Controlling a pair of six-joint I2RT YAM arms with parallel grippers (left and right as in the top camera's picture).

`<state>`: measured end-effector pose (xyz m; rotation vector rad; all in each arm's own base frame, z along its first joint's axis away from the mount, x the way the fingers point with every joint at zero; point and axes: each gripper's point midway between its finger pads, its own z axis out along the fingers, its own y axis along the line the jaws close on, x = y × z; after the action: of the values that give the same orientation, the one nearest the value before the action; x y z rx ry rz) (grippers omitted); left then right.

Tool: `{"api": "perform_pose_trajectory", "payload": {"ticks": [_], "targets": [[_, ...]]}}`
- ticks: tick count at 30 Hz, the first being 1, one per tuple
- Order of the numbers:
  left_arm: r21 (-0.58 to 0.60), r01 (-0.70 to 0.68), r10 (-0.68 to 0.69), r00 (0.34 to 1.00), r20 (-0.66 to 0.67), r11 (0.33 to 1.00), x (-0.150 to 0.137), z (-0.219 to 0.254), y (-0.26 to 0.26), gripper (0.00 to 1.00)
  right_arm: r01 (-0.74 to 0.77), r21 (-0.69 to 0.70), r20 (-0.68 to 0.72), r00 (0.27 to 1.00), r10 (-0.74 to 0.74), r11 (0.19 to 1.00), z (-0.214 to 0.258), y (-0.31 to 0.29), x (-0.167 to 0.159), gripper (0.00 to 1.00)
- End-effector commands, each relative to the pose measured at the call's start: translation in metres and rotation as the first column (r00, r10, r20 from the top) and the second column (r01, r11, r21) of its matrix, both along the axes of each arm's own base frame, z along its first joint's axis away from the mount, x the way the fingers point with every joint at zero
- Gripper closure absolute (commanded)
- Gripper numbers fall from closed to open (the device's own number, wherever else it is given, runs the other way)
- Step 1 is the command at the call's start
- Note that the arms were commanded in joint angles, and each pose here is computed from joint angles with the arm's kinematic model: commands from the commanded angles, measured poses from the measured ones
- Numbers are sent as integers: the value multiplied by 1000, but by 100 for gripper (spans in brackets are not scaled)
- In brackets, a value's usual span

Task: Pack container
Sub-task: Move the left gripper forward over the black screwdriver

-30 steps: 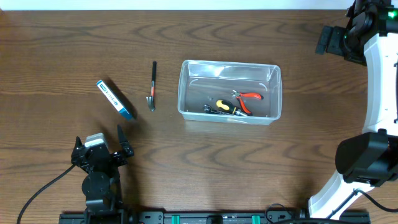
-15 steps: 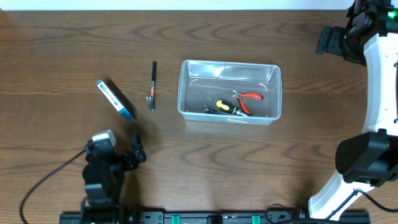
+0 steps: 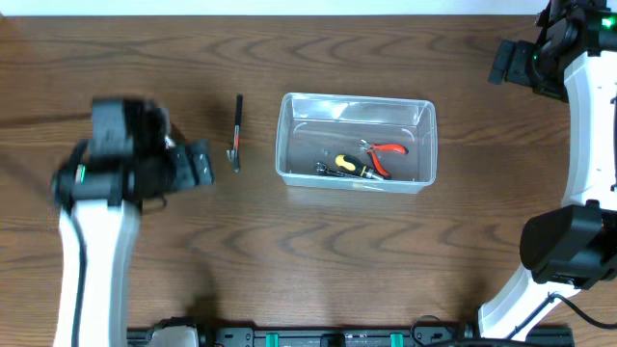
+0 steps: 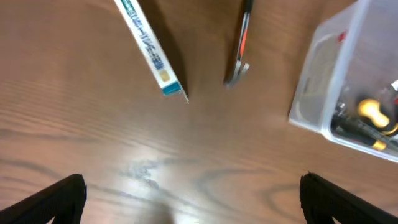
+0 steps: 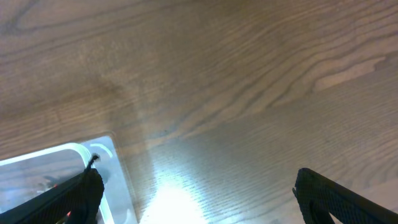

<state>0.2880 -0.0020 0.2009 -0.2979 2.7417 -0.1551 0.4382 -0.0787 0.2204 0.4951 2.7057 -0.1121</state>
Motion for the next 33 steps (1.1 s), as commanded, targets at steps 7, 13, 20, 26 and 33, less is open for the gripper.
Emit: {"api": "perform_pose_trajectory", "payload": {"ticks": [7,13,20,26,33], "targets": [[-262,150,-138,988,62,953,63,-4,-53,2,14,3,16,1000,-14,1000,5,-1,1,1],[-226,211,-179,972,153,951,80,4,-53,2,14,3,16,1000,-14,1000,5,-1,1,1],[-113,229,-216,970,114,967,79,-8,-60,2,14,3,16,1000,-14,1000,5,-1,1,1],[83,253,-257,965,44,964,81,-29,-65,2,14,3,16,1000,-14,1000,5,-1,1,1],[84,248,-243,968,-60,965,83,-62,-60,2,14,3,16,1000,-14,1000,5,-1,1,1]]}}
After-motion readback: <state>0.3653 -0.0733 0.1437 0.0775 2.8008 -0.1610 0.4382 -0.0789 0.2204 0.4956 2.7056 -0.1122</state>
